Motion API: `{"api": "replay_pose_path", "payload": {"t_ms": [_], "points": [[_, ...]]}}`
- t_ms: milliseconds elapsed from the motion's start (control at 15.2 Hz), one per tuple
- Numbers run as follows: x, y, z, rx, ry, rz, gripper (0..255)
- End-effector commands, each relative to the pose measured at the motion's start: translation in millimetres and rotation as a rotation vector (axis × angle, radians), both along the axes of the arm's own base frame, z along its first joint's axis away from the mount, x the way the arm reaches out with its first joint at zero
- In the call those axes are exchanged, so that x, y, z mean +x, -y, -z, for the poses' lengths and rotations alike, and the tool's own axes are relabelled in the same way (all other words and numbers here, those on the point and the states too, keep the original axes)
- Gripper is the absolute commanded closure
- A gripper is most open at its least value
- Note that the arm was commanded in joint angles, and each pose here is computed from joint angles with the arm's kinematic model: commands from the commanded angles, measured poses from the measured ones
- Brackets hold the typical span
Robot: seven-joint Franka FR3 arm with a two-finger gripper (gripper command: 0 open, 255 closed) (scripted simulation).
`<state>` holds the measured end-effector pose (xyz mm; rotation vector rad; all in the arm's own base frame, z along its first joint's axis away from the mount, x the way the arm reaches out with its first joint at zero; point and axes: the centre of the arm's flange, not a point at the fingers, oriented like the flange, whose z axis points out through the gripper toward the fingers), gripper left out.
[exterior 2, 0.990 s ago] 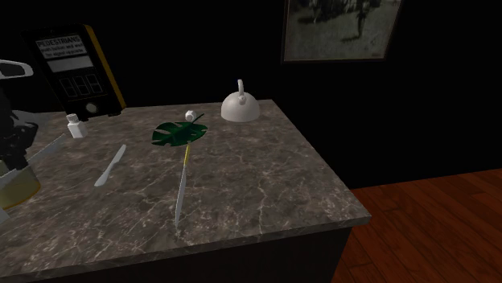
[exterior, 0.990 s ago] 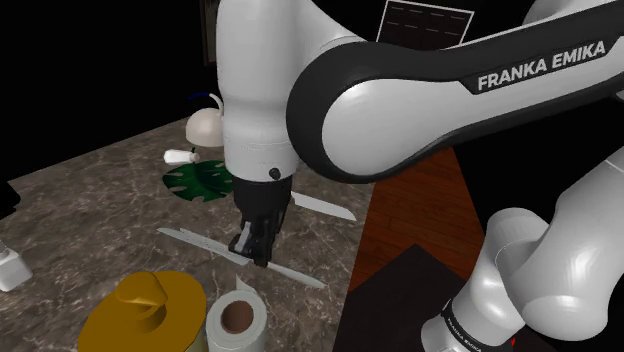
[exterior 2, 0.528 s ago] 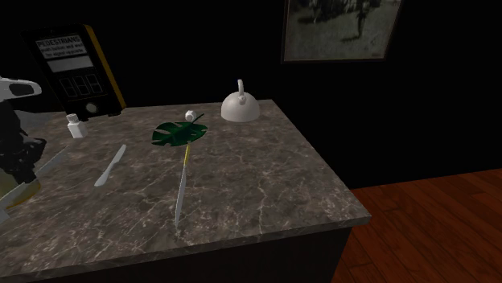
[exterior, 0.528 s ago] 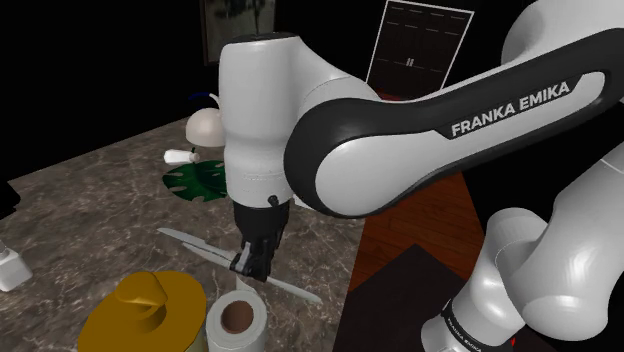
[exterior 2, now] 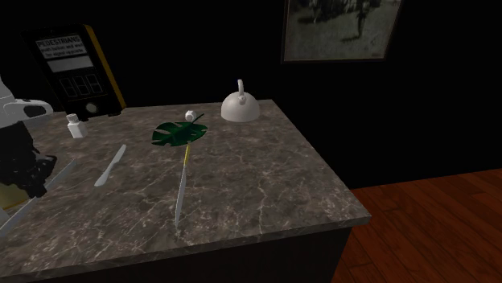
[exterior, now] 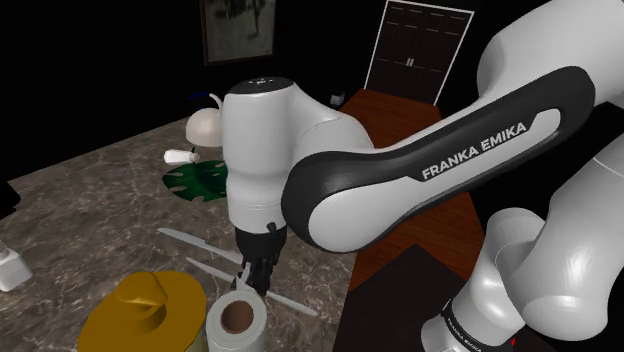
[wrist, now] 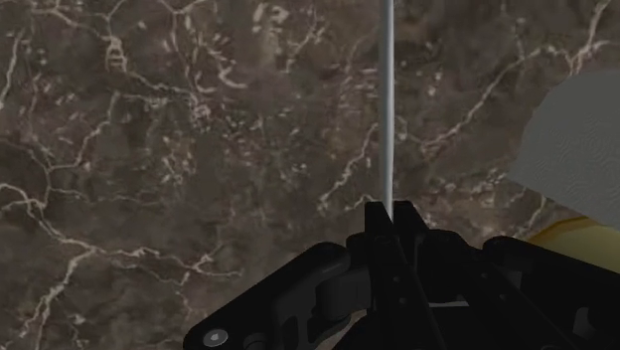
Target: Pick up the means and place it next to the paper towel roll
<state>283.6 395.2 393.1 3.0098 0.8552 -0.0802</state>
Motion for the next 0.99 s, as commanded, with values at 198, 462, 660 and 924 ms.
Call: {"api": "replay_pose_path", "payload": {"t_ms": [198, 462, 660, 924], "points": [[0.6, -1.3, 23.9, 0.0, 0.0, 0.0, 255], [0.6, -1.3, 23.9, 0.0, 0.0, 0.0, 255], [0.6, -1.3, 23.9, 0.0, 0.0, 0.0, 255], [0.6, -1.3, 23.9, 0.0, 0.0, 0.0, 0]]}}
